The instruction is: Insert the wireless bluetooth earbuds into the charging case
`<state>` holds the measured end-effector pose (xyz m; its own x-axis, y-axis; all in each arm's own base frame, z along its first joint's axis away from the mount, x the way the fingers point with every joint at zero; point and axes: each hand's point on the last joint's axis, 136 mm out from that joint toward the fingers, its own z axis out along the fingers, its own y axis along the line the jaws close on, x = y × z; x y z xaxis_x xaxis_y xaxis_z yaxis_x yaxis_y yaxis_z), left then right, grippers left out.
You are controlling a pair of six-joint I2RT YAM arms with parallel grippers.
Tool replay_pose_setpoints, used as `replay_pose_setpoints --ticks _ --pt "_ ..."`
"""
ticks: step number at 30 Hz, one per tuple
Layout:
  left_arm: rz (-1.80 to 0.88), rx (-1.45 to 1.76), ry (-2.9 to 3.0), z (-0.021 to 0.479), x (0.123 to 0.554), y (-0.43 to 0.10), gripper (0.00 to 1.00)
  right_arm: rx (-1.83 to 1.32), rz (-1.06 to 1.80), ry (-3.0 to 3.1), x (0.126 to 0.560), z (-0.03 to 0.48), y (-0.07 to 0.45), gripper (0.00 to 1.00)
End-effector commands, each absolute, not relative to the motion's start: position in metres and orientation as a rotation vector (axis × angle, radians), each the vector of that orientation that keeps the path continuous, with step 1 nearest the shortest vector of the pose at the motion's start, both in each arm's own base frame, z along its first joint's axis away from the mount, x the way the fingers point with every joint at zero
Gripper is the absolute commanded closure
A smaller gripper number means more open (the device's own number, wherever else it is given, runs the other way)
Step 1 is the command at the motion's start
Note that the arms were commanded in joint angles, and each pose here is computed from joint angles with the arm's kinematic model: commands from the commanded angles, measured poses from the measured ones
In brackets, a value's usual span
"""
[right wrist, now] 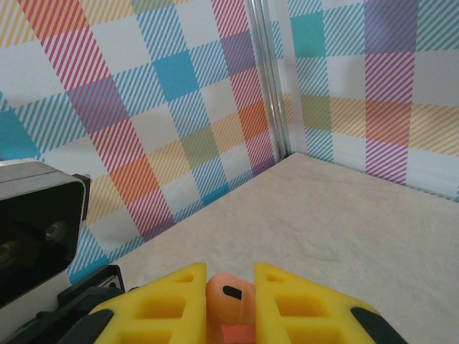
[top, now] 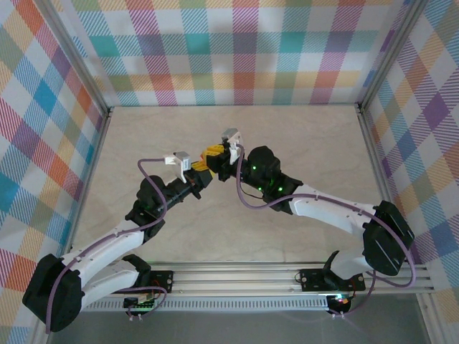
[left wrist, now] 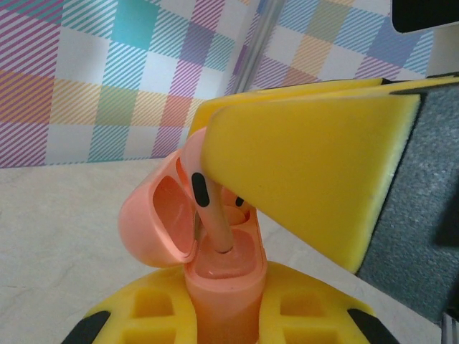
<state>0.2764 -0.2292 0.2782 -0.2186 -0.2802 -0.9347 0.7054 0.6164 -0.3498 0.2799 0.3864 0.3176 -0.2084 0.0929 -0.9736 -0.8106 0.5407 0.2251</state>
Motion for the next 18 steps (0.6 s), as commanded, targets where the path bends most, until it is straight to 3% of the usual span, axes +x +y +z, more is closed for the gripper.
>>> replay_pose_setpoints --ticks 1,18 --pt "-0.946 0.332 1.318 0.341 0.270 -0.220 1.00 -0.739 0.922 1.706 0.265 0.264 0.395 0.78" --pt "-0.910 0.349 1.344 0.340 0.277 -0.223 1.00 -0.662 0.898 1.748 0.268 0.265 0.382 0.78"
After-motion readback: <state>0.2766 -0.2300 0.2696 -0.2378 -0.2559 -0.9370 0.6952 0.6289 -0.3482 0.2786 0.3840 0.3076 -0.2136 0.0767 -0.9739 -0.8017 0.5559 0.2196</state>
